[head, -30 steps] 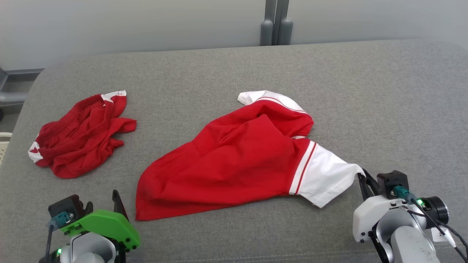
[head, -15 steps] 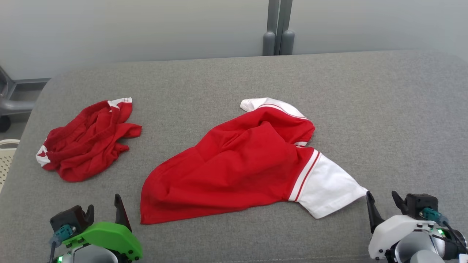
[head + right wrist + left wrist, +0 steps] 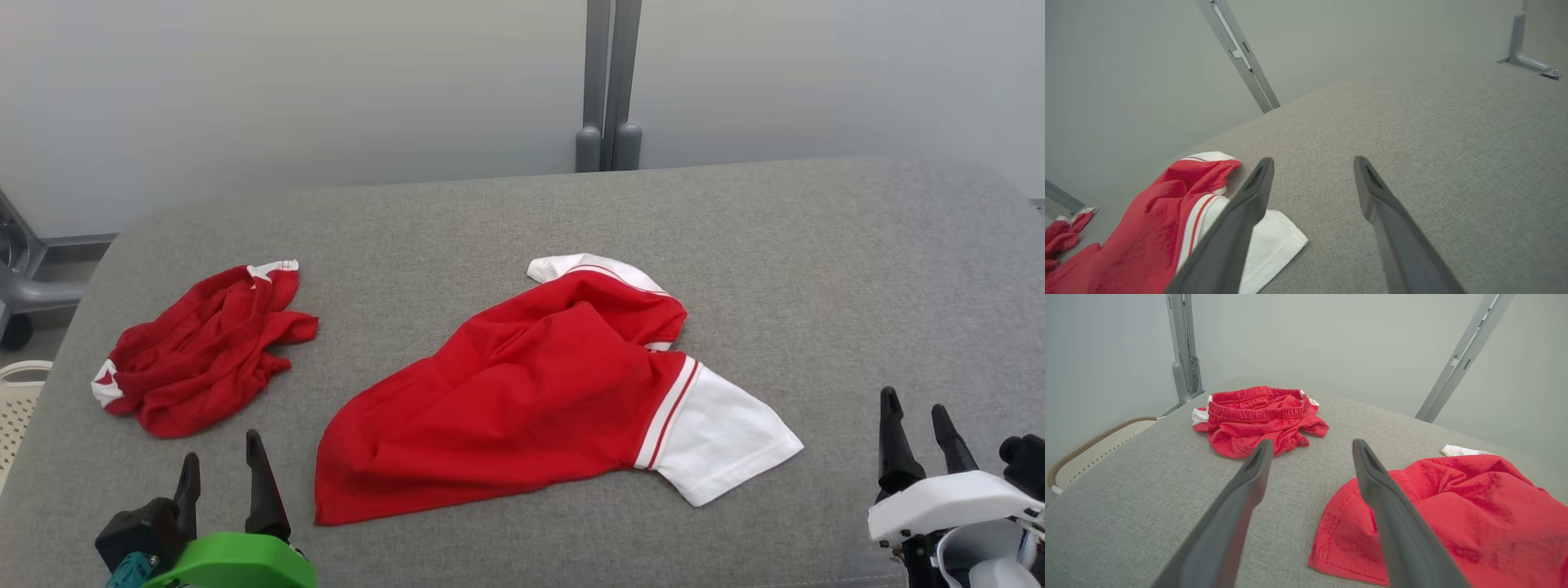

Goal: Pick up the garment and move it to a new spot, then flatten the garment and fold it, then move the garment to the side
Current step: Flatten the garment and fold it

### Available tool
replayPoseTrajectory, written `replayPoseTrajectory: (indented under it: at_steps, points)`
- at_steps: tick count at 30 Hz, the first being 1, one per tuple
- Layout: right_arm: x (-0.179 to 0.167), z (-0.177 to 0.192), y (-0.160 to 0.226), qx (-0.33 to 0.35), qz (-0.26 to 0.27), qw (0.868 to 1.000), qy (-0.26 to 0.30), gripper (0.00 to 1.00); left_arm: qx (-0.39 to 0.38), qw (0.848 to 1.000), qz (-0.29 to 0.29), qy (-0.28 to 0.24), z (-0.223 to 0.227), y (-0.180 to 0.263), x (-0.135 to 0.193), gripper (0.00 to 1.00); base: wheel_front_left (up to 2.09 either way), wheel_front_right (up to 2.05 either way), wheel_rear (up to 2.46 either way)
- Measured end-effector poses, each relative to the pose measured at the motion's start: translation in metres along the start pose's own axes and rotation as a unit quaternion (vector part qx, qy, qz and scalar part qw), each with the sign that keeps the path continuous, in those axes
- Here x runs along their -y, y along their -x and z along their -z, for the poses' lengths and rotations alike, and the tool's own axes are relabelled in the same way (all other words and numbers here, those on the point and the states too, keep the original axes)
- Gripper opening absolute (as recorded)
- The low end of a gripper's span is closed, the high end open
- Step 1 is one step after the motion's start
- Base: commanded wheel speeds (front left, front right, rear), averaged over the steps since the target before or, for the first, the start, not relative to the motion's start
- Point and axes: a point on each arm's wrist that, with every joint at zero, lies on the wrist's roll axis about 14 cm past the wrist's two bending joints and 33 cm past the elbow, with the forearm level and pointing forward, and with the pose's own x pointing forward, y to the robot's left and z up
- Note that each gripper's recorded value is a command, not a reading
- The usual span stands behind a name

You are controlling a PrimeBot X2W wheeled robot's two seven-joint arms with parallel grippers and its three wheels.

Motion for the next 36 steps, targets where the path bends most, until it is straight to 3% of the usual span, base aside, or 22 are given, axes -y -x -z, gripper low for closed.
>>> replayPoseTrajectory:
  at_steps: [4,7,15,23,27,36]
  points:
    - [-0.015,-0.021,0.000,0.054,-0.021,0.997,-0.053,1.00,0.030,0.999,0.017,0.007,-0.014,0.004,0.009,1.00,0.00,0.00,0.00]
    - [-0.027,-0.025,0.002,0.067,-0.038,0.996,-0.054,1.00,0.055,0.998,0.041,0.007,-0.025,0.007,0.017,1.00,0.00,0.00,0.00]
    - [-0.061,-0.024,0.015,0.071,-0.096,0.993,0.005,1.00,0.058,0.994,0.098,-0.011,-0.020,0.024,0.026,1.00,0.00,0.00,0.00]
    - [-0.097,0.001,0.026,0.010,-0.159,0.982,0.105,1.00,0.050,0.995,0.079,-0.038,-0.011,0.034,0.002,1.00,0.00,0.00,0.00]
    - [-0.102,0.006,0.029,-0.005,-0.168,0.978,0.126,1.00,0.031,0.994,0.075,-0.069,0.001,0.040,-0.009,1.00,0.00,0.00,0.00]
    - [-0.094,0.027,0.037,-0.051,-0.160,0.974,0.155,1.00,-0.009,0.995,0.058,-0.077,0.014,0.044,-0.019,1.00,0.00,0.00,0.00]
